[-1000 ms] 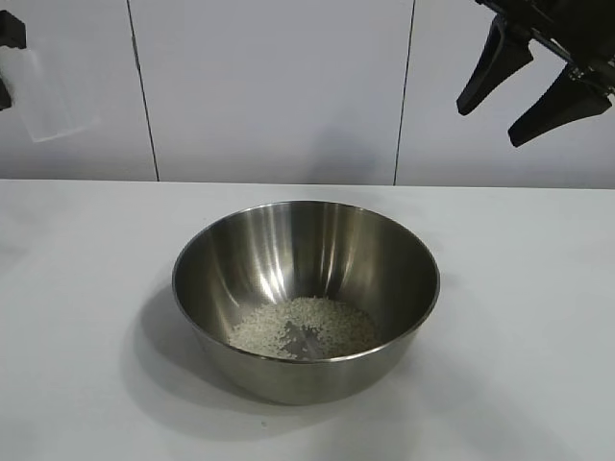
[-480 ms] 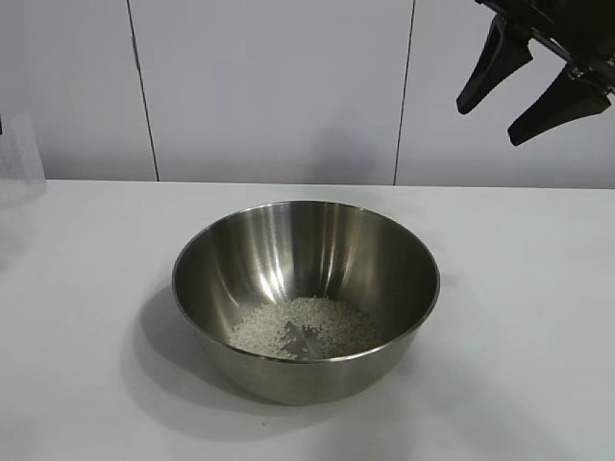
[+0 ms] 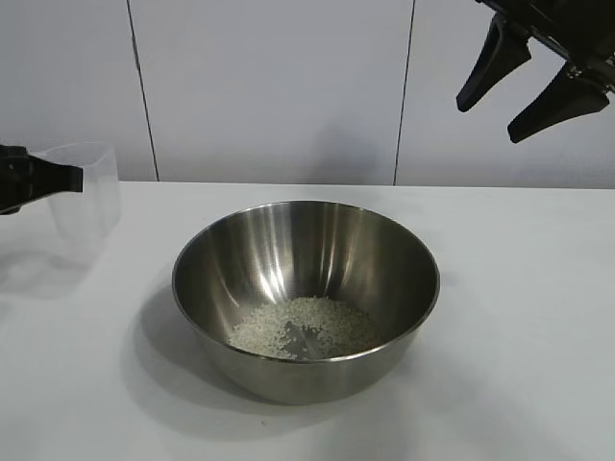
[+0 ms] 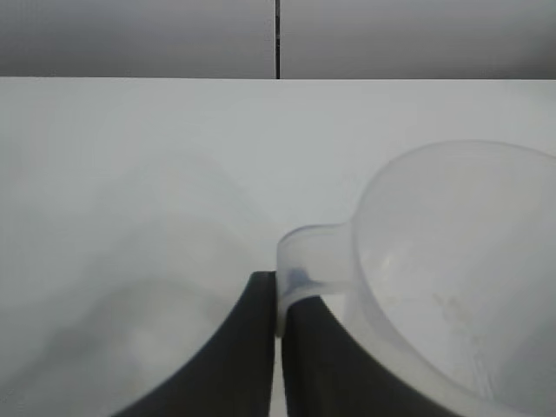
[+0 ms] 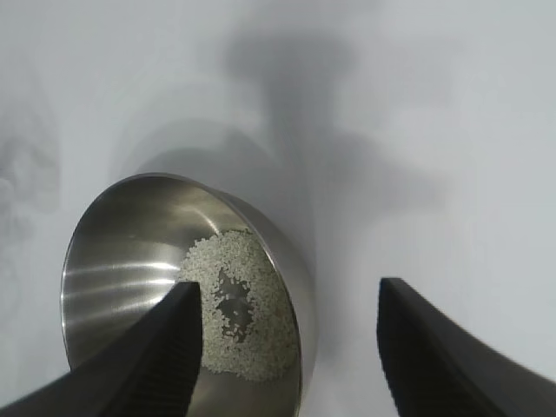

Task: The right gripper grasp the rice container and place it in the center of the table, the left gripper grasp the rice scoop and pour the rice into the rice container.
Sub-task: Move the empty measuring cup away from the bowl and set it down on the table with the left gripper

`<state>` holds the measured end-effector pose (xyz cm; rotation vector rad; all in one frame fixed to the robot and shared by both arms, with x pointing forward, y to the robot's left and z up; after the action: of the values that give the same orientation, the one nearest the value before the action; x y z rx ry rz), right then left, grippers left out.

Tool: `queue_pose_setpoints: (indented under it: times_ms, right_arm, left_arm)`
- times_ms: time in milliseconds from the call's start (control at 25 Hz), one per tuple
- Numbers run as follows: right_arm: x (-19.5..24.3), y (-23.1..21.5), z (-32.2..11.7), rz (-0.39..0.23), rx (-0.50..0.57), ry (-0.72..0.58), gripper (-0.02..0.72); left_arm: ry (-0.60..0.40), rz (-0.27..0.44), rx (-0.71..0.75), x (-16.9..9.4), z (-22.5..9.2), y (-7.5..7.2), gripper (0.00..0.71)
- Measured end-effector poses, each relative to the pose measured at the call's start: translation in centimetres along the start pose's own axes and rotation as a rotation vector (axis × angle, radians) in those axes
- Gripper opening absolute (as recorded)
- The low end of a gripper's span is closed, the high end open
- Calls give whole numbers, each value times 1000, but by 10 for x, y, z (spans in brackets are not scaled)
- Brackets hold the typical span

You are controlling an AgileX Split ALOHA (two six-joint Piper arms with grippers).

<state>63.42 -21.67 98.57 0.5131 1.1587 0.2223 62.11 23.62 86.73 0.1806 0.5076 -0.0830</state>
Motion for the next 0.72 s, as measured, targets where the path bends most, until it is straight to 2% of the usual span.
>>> queue_pose_setpoints:
  times_ms: [200, 360, 520, 600, 720]
  right_arm:
    - [0, 0, 0, 0, 0, 0, 409]
    - [0, 0, 0, 0, 0, -1, 409]
    - [0, 0, 0, 0, 0, -1, 409]
    - [0, 0, 0, 0, 0, -1, 409]
    - [0, 0, 0, 0, 0, -2, 409]
  left_arm:
    - [-10, -37, -10, 15, -15, -11, 8]
    - [-58, -76, 27, 14, -14, -19, 8]
    - [-52, -130, 94, 12, -35, -30, 8]
    - [-51, -138, 101, 10, -44, -31, 8]
    - [-99, -127, 96, 5, -40, -30, 8]
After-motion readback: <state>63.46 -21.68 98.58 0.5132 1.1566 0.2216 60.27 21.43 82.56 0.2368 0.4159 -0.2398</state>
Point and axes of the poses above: a point on each arm's last joint axis where the gripper is mounted, x pointing out along that axis toward the gripper, y along the wrist's bending axis when the last joint is at zero, z = x × y, the point moved 9 cm from there along x, pointing out along that axis toward the gripper, and after that the axes turned 9 degrees about x, right-handed, at the moved point
